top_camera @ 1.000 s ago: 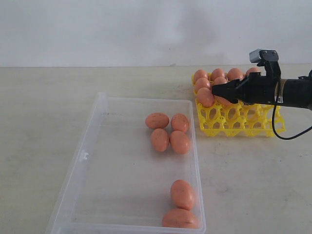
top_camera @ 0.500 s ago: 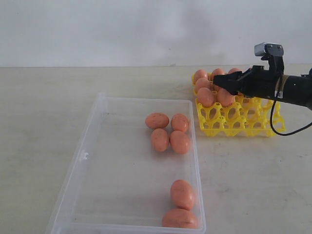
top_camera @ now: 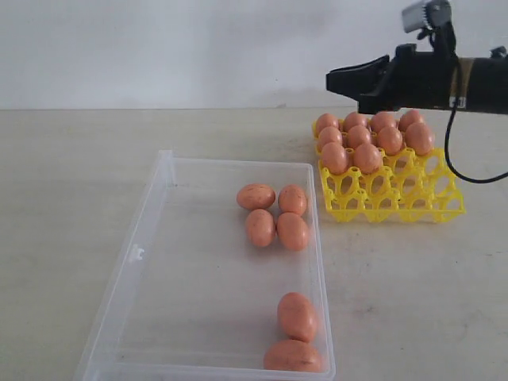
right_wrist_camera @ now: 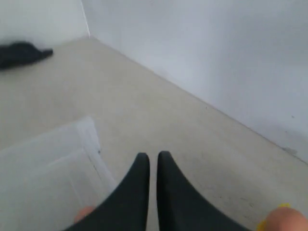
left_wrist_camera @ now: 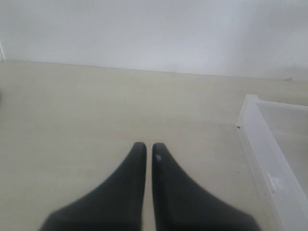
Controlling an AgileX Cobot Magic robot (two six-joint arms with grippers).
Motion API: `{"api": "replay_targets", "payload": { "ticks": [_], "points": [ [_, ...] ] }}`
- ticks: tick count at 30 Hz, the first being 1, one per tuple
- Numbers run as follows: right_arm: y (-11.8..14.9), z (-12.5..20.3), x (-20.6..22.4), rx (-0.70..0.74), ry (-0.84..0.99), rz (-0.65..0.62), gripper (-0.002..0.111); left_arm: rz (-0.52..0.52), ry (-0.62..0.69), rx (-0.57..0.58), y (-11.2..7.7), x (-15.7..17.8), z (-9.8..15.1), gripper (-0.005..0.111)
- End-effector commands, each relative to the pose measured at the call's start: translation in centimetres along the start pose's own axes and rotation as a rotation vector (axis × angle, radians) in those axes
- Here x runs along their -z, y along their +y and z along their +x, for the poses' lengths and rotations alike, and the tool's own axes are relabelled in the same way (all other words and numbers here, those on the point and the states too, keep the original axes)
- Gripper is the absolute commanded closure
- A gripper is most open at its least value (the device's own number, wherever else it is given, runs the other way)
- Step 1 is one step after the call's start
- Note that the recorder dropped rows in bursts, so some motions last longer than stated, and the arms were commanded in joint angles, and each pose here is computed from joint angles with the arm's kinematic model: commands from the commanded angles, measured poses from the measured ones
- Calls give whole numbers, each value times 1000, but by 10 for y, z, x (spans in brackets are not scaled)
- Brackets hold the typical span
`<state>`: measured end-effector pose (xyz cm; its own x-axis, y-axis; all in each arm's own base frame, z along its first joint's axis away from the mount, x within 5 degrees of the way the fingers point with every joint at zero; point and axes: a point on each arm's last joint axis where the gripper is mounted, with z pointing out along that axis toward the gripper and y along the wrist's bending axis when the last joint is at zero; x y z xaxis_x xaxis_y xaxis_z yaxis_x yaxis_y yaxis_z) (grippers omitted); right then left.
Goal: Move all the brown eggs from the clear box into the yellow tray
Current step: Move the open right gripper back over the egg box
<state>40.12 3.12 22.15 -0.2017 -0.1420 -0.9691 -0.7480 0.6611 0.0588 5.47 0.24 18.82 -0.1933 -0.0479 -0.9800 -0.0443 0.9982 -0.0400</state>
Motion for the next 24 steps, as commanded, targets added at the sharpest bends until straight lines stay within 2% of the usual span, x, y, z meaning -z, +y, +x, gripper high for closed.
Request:
{"api": "replay_targets", "payload": {
  "ticks": [1,6,8,11,13,14,15,17,20,22,24],
  "points": [
    [52,-35,-17,265,237,58,108,-2,-6,1,0,0,0,103],
    [116,-70,-43,247,218,331,108,-2,-6,1,0,0,0,103],
    [138,-74,-54,237,201,407,108,-2,-6,1,0,0,0,103],
    [159,-69,-65,332,237,497,108,-2,-6,1,0,0,0,103],
    [161,-57,-66,463,394,634,108,-2,-6,1,0,0,0,103],
    [158,-48,-64,521,547,710,108,-2,-6,1,0,0,0,103],
    [154,-41,-58,519,706,776,108,-2,-6,1,0,0,0,103],
    [142,-24,-49,478,987,824,108,-2,-6,1,0,0,0,103],
    [130,-14,-40,275,1058,752,108,-2,-6,1,0,0,0,103],
    [134,-14,-36,212,1076,563,108,-2,-6,1,0,0,0,103],
    [150,-17,-34,160,1120,282,108,-2,-6,1,0,0,0,103]
  ]
}}
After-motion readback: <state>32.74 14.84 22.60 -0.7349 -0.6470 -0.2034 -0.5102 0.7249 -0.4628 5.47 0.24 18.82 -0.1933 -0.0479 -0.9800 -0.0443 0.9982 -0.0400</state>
